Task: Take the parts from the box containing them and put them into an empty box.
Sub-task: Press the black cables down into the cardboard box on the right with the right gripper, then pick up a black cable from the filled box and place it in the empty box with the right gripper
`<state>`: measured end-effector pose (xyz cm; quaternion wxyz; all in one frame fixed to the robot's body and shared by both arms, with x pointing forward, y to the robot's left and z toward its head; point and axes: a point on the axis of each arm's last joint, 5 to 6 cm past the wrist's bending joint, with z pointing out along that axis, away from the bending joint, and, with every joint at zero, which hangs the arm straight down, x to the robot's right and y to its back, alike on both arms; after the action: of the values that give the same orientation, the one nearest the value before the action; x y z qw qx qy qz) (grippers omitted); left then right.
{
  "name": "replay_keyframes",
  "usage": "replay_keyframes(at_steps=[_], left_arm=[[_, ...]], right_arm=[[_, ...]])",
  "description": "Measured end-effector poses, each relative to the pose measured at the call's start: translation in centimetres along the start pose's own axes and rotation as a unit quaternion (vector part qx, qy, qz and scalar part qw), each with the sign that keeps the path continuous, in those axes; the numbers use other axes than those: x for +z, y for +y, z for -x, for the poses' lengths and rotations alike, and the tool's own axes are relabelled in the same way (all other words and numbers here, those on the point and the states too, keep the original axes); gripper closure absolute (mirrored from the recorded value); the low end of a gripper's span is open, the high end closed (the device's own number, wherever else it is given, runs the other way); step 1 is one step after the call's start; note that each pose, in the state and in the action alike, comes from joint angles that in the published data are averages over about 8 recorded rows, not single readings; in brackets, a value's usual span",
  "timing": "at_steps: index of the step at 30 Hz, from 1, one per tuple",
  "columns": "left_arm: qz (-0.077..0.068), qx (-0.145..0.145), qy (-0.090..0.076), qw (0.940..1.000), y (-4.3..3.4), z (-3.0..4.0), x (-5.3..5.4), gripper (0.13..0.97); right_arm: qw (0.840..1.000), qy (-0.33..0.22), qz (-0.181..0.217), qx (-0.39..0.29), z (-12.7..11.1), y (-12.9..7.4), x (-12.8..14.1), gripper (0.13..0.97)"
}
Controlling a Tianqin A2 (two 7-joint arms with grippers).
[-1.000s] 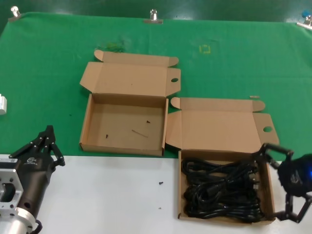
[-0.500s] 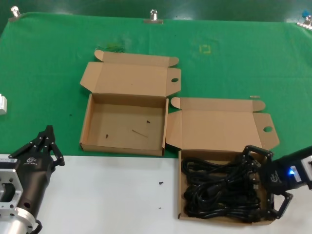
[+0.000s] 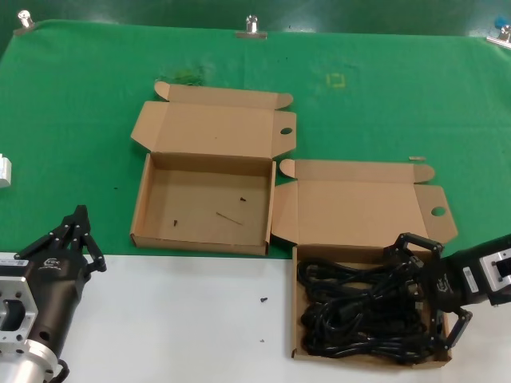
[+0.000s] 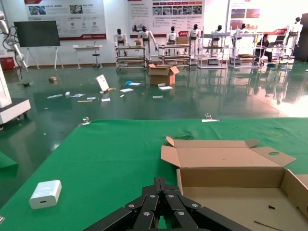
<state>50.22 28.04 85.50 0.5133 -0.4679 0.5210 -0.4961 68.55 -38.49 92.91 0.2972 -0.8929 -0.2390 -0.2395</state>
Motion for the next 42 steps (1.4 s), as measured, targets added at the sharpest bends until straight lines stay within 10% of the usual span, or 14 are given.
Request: replay_keyframes(at_steps=[21,42], left_arm=[[0.000,0.000,0.000,1.0000,0.00,0.00,0.00,0.958],[0.000,0.000,0.000,1.0000,0.00,0.00,0.00,0.958]], right_arm=[[1.000,0.010,0.019,0.019,-0.15,0.28,-0.37,0.307],[0.999,0.025,0.016,0.031,-0.39,0.21,-0.33,0.759]])
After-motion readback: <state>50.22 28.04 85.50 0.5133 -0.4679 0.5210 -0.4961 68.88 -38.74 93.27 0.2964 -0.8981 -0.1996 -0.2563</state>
